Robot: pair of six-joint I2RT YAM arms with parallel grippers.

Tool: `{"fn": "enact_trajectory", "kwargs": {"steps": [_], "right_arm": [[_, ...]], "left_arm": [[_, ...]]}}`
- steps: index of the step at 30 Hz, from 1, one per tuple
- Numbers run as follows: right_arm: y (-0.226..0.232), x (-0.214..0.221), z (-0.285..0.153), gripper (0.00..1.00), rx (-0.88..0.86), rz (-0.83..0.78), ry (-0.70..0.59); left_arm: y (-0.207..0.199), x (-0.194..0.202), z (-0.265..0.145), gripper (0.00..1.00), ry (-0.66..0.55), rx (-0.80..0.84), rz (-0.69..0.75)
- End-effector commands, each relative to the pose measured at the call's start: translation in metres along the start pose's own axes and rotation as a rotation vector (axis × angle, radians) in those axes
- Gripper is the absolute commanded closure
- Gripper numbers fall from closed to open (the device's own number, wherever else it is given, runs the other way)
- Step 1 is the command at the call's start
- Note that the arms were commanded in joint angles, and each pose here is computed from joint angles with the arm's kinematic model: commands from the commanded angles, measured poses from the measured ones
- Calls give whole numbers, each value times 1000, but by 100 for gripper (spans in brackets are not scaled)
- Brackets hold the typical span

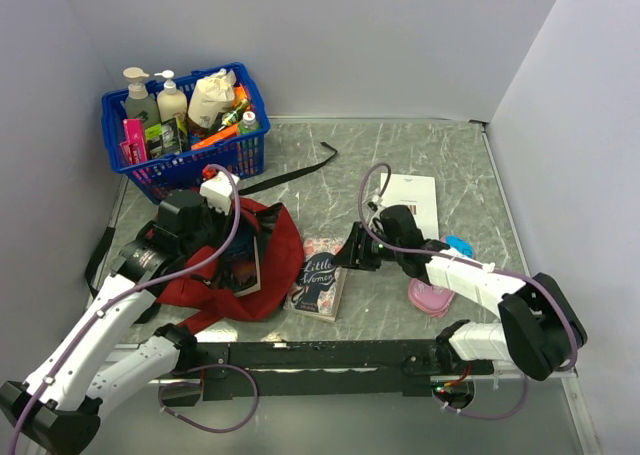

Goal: Pack the student bag
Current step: Pick up the book from the center of the board.

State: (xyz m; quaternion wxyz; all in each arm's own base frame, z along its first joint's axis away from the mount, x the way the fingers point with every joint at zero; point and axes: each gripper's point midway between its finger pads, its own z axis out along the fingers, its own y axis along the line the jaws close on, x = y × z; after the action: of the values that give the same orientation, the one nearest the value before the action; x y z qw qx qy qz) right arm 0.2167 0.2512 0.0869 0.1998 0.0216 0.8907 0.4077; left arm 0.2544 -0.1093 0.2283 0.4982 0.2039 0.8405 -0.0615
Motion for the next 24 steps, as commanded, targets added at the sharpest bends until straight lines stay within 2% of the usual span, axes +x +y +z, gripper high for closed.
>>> {"fn": "enact_trajectory", "kwargs": {"steps": [1, 9, 14, 17, 20, 21, 23, 24], "right_arm": [[44, -18, -4, 49, -95, -47, -50], [20, 26, 33, 50, -32, -29, 85], [3, 37, 46, 54, 18, -33, 95], [4, 34, 50, 60, 9, -33, 73], [16, 26, 52, 74, -32, -52, 44], [20, 23, 51, 82, -44, -55, 34], [30, 17, 44, 90, -71, -84, 4], [31, 12, 41, 98, -69, -93, -17]], "left_arm": [[1, -28, -5, 99, -117, 2, -32], [0, -30, -6, 99, -124, 7, -35], [0, -35, -6, 99, -134, 11, -36], [0, -34, -7, 99, -132, 11, -37], [0, -36, -8, 99, -134, 13, -39], [1, -36, -7, 99, -134, 10, -41], [1, -35, -7, 99, -130, 8, -37], [2, -35, -8, 99, -130, 7, -38]]}}
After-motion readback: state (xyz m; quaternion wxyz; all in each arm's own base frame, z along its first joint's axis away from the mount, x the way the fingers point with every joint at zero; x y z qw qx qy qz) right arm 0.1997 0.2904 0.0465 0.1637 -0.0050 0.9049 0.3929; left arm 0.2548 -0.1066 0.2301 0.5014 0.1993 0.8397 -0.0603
